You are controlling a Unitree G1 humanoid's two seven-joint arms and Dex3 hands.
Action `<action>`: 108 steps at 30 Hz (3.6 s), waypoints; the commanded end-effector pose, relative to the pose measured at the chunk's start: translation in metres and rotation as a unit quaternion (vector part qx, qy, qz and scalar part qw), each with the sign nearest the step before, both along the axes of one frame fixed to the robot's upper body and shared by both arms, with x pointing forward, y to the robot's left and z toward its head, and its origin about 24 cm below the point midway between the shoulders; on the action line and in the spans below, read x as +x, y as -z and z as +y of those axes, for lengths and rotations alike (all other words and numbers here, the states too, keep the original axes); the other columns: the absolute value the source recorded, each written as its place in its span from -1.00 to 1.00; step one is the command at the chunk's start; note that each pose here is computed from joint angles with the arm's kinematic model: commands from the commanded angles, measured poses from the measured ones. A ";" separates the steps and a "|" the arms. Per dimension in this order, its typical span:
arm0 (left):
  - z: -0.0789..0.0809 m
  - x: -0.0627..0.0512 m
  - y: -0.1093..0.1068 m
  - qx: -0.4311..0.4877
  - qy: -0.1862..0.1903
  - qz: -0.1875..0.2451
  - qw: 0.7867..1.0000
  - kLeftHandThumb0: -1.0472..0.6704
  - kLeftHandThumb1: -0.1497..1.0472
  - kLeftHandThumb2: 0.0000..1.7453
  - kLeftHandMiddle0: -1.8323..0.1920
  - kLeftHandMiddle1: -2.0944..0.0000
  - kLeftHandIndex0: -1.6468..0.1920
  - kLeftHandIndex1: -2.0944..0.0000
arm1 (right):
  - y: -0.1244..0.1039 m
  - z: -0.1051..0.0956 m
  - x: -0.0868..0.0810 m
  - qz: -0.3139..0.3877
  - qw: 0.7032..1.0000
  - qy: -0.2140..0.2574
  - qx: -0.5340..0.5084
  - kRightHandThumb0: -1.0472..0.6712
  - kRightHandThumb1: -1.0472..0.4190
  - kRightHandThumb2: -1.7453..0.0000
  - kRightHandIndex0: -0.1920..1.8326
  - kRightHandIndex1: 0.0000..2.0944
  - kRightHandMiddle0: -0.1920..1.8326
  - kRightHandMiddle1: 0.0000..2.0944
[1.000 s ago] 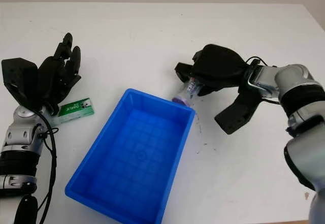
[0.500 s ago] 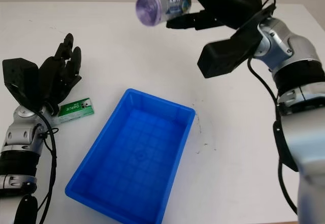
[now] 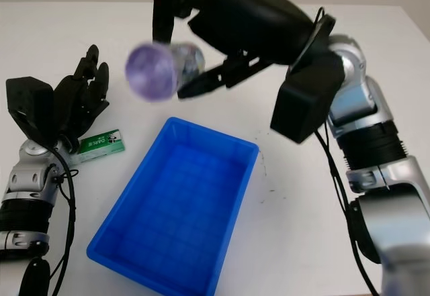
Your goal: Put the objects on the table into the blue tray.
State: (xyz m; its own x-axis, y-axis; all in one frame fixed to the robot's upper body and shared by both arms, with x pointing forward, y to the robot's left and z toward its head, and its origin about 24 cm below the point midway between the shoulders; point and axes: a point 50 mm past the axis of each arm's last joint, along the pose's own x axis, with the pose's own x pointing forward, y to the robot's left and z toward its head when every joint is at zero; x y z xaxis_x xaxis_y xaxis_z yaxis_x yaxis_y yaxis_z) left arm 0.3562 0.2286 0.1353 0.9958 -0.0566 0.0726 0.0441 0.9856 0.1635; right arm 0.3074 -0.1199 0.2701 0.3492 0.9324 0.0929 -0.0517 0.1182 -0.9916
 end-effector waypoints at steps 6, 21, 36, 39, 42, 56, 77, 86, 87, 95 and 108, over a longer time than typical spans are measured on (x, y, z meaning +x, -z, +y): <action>-0.001 0.000 -0.001 -0.002 0.000 -0.005 1.000 -0.54 1.00 -0.19 1.00 1.00 1.00 1.00 | 0.010 0.004 -0.015 0.023 0.995 -0.024 -0.093 -0.29 -1.00 0.91 -0.84 0.85 -0.85 0.81; -0.004 0.001 0.004 0.000 0.003 0.000 1.000 -0.57 1.00 -0.21 1.00 1.00 1.00 1.00 | 0.002 -0.002 -0.015 0.084 0.995 -0.058 0.018 -0.46 -1.00 0.83 -1.00 -1.00 -1.00 -1.00; -0.001 0.000 0.005 0.003 0.002 -0.002 1.000 -0.56 1.00 -0.19 1.00 1.00 1.00 1.00 | 0.031 -0.088 0.057 0.275 0.859 0.197 0.384 -0.70 -1.00 0.36 -1.00 -0.99 -0.98 -0.97; -0.001 -0.001 0.004 0.006 0.001 -0.005 1.000 -0.55 1.00 -0.19 1.00 1.00 1.00 1.00 | 0.050 -0.103 0.061 0.299 0.827 0.236 0.414 -0.70 -1.00 0.29 -1.00 -1.00 -1.00 -0.99; 0.000 -0.001 0.003 0.003 0.000 -0.006 1.000 -0.55 1.00 -0.19 1.00 1.00 1.00 1.00 | 0.073 -0.110 0.062 0.326 0.793 0.265 0.440 -0.72 -1.00 0.25 -1.00 -1.00 -1.00 -1.00; 0.008 -0.013 -0.024 0.052 0.029 -0.037 0.998 -0.56 1.00 -0.38 0.98 0.98 0.97 0.98 | 0.136 -0.104 0.044 0.362 0.718 0.318 0.503 -0.61 -1.00 0.20 -1.00 -1.00 -1.00 -1.00; 0.024 -0.122 -0.125 0.545 0.049 0.070 0.834 -0.62 0.80 -0.95 0.71 0.94 0.74 0.94 | 0.137 -0.099 0.040 0.349 0.723 0.322 0.503 -0.60 -1.00 0.24 -1.00 -1.00 -1.00 -1.00; 0.023 -0.130 -0.079 0.532 0.052 0.122 0.836 -0.67 0.80 -0.94 0.80 0.95 0.81 0.96 | 0.135 -0.102 0.037 0.348 0.723 0.320 0.504 -0.60 -1.00 0.27 -1.00 -1.00 -1.00 -1.00; 0.024 -0.130 -0.072 0.527 0.051 0.127 0.839 -0.69 0.79 -0.94 0.80 0.96 0.81 0.96 | 0.135 -0.103 0.036 0.348 0.724 0.319 0.503 -0.60 -1.00 0.27 -1.00 -1.00 -1.00 -1.00; 0.022 -0.138 -0.030 0.576 0.002 0.132 0.807 -0.60 0.85 -0.93 0.81 0.02 0.74 0.93 | 0.132 -0.107 0.035 0.351 0.726 0.312 0.503 -0.59 -1.00 0.29 -1.00 -1.00 -1.00 -1.00; 0.014 -0.124 -0.024 0.720 -0.025 0.076 0.689 -0.30 1.00 -0.50 0.47 -1.00 0.99 -1.00 | 0.132 -0.104 0.039 0.353 0.726 0.312 0.501 -0.57 -1.00 0.30 -1.00 -1.00 -1.00 -1.00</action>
